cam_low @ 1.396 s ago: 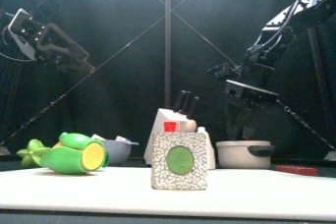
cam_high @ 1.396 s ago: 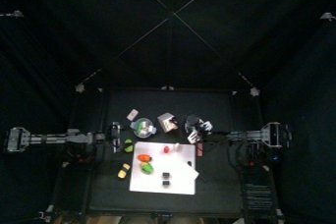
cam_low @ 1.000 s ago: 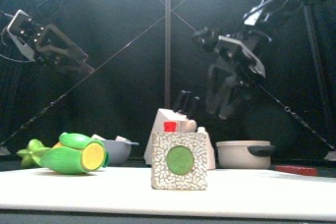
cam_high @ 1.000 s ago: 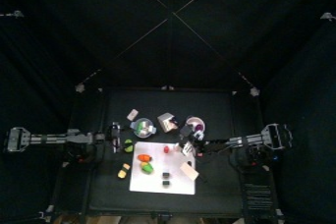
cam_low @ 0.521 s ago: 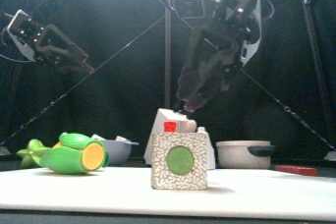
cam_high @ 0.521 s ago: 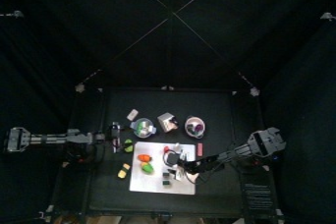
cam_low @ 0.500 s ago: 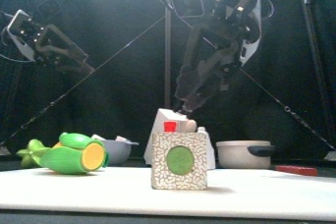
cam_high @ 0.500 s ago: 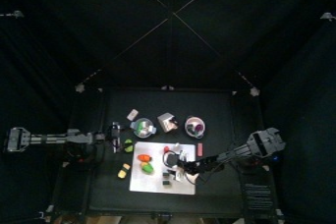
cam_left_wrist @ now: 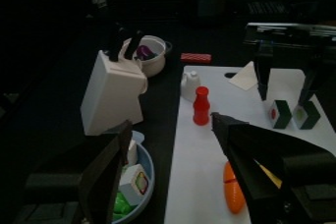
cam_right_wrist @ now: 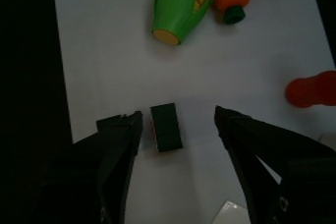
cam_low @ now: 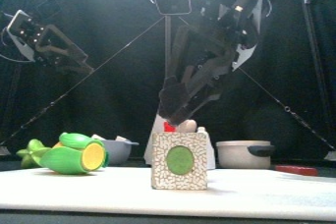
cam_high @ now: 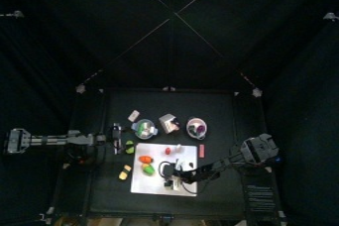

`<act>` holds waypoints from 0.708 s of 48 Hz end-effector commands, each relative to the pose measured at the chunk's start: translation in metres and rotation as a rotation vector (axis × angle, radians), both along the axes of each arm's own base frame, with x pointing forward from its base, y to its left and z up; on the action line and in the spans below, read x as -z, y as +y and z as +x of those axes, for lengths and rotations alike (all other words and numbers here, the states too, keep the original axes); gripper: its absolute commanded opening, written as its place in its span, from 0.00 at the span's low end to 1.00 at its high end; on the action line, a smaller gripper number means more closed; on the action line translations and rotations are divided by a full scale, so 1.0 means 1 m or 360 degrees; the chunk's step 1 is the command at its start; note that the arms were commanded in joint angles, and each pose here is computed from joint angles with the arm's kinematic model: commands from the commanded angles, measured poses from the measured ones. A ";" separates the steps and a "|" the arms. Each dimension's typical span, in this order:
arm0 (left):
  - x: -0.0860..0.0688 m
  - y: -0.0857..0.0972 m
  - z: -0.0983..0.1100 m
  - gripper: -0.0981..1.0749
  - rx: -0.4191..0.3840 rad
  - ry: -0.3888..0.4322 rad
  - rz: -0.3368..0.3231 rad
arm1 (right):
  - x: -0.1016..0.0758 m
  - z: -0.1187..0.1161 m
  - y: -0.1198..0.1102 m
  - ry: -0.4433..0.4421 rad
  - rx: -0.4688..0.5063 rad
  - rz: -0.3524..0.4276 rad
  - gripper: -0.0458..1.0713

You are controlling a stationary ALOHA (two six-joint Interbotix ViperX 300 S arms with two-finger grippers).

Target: Grab piece of sushi

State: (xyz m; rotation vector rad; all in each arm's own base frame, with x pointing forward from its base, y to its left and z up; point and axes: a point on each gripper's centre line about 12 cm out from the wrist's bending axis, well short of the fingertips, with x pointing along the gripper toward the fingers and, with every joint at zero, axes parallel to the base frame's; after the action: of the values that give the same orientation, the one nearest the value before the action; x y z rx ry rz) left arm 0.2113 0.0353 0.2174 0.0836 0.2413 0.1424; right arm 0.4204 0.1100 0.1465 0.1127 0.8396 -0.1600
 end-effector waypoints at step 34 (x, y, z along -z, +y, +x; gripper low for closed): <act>-0.005 0.001 0.002 0.92 -0.0003 -0.0021 0.0008 | 0.014 0.006 0.000 0.0045 0.0028 0.0021 0.74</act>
State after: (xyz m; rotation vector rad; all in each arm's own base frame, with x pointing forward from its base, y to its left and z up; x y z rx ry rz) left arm 0.2113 0.0357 0.2170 0.0833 0.2429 0.1438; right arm 0.4208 0.1099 0.1190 0.1150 0.9021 -0.1791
